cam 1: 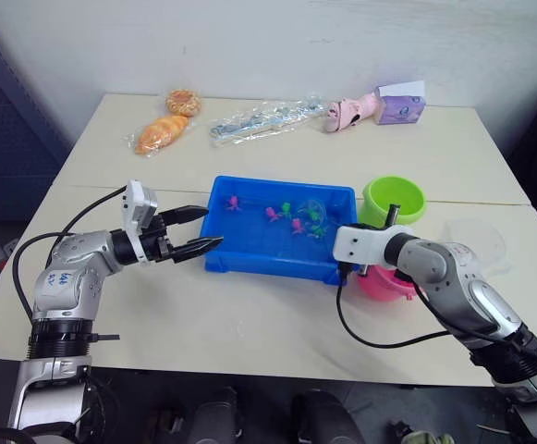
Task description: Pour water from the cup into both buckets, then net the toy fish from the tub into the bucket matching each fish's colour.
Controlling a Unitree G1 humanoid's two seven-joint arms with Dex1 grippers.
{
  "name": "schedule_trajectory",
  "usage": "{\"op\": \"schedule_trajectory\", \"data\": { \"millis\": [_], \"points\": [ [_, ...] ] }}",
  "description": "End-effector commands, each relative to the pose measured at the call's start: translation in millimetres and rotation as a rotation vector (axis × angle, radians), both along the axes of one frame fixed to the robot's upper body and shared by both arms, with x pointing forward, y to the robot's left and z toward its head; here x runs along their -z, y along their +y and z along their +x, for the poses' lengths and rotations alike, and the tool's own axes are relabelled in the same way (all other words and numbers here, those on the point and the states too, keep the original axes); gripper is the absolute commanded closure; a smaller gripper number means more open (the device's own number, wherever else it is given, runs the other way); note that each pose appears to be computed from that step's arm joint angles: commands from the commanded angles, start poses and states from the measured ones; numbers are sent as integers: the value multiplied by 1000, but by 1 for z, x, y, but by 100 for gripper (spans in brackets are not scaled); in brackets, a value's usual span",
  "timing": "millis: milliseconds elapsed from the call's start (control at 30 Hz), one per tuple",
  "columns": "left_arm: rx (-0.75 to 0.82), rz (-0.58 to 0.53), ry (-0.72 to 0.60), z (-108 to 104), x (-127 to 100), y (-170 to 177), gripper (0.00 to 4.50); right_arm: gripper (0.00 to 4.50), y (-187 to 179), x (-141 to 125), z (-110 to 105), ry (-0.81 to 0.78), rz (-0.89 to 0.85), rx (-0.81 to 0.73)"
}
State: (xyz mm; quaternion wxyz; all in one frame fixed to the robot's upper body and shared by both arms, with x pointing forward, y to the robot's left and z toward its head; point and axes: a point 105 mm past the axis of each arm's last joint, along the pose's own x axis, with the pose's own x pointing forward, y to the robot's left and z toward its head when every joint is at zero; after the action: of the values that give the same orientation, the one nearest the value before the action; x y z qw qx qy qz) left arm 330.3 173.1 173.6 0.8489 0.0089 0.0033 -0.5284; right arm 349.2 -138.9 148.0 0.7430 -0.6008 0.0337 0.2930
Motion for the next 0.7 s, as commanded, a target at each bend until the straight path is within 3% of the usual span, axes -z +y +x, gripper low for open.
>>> {"op": "schedule_trajectory", "data": {
  "millis": [33, 333, 533, 700],
  "points": [
    [18, -6, -40, -5, -9, -2, 5, 450, 11, -14, -5, 9, 107, -17],
    [16, 22, -41, -6, -12, 6, 5, 450, 5, -38, -32, 264, 528, 38],
    [48, 33, -50, -7, -16, 3, 5, 450, -9, -45, -62, 388, 661, 27],
    [101, 33, -66, -7, -22, -8, 5, 450, -21, -54, -86, 384, 748, -7]
  ]
}}
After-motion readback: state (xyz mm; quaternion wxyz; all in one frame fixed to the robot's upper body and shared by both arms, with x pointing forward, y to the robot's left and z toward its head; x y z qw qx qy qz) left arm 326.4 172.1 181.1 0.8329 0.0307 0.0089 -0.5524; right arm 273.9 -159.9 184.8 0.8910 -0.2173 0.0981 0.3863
